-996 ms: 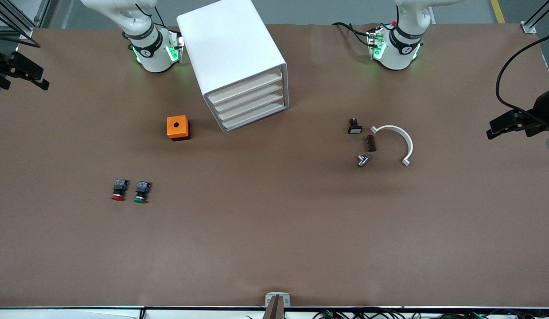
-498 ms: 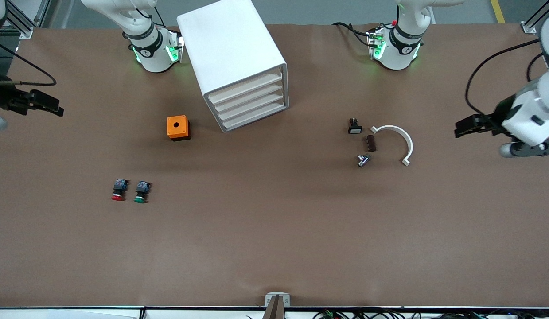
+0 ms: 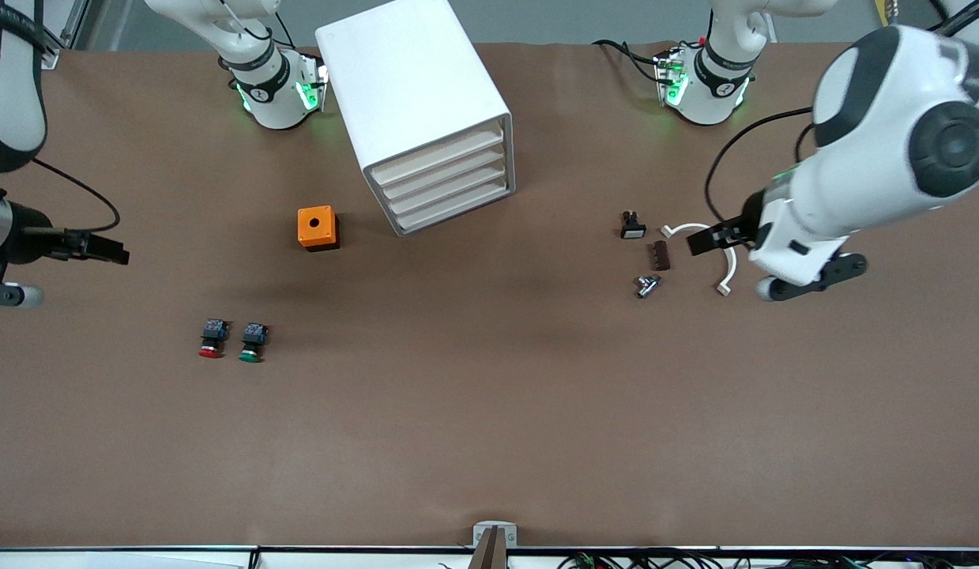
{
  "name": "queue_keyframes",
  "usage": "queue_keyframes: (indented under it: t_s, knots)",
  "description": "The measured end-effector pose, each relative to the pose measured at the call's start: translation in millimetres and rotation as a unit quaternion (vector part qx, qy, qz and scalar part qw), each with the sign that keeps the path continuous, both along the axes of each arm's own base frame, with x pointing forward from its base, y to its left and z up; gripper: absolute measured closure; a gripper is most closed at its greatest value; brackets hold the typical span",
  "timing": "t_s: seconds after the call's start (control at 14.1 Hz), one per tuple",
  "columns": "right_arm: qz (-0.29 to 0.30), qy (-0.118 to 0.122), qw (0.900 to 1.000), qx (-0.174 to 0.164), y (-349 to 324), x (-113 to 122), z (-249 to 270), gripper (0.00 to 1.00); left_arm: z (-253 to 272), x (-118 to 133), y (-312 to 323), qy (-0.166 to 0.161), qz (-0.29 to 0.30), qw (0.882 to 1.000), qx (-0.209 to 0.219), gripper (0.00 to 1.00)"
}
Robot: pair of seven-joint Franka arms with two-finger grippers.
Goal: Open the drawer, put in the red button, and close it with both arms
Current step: 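Move the left gripper to the cabinet while the right gripper reaches the button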
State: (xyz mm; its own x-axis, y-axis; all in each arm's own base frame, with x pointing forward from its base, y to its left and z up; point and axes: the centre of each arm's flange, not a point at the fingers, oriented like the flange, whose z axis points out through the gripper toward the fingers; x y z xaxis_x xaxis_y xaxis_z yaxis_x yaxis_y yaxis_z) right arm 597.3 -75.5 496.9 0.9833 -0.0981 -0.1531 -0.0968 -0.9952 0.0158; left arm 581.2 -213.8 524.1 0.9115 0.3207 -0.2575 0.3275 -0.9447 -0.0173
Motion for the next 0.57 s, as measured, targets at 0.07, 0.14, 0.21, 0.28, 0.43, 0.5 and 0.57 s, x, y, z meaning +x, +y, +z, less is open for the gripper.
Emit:
queue_keyframes:
  t_s: [0.07, 0.14, 0.21, 0.28, 0.43, 0.5, 0.57]
  knots:
    - [-0.005, -0.01, 1.0, -0.002, -7.3, 5.2, -16.1, 0.0, -10.0, -2.7, -22.6, 0.012, 0.016, 1.0, 0.003, 0.0]
    - [-0.008, -0.018, 1.0, -0.004, -12.3, 8.4, -30.9, 0.0, -21.1, -6.4, -45.0, 0.025, 0.033, 0.999, 0.006, 0.0]
    - [-0.01, -0.021, 1.0, -0.005, -14.7, 10.1, -43.6, 0.0, -32.9, -10.7, -66.5, 0.042, 0.054, 0.998, 0.008, 0.0]
    - [-0.01, -0.023, 1.0, -0.006, -15.4, 11.2, -52.6, 0.0, -45.7, -14.5, -85.0, 0.06, 0.079, 0.995, 0.011, 0.0]
    - [-0.01, -0.027, 1.0, -0.007, -16.3, 14.4, -65.5, 0.0, -70.9, -17.7, -113.9, 0.096, 0.128, 0.987, 0.016, 0.0]
    - [-0.01, -0.033, 0.999, -0.008, -16.7, 16.7, -73.6, 0.0, -83.1, -17.8, -125.0, 0.114, 0.152, 0.982, 0.017, 0.0]
    - [-0.01, -0.041, 0.999, -0.01, -17.1, 18.5, -84.6, 0.0, -96.2, -17.7, -134.8, 0.133, 0.175, 0.975, 0.018, 0.0]
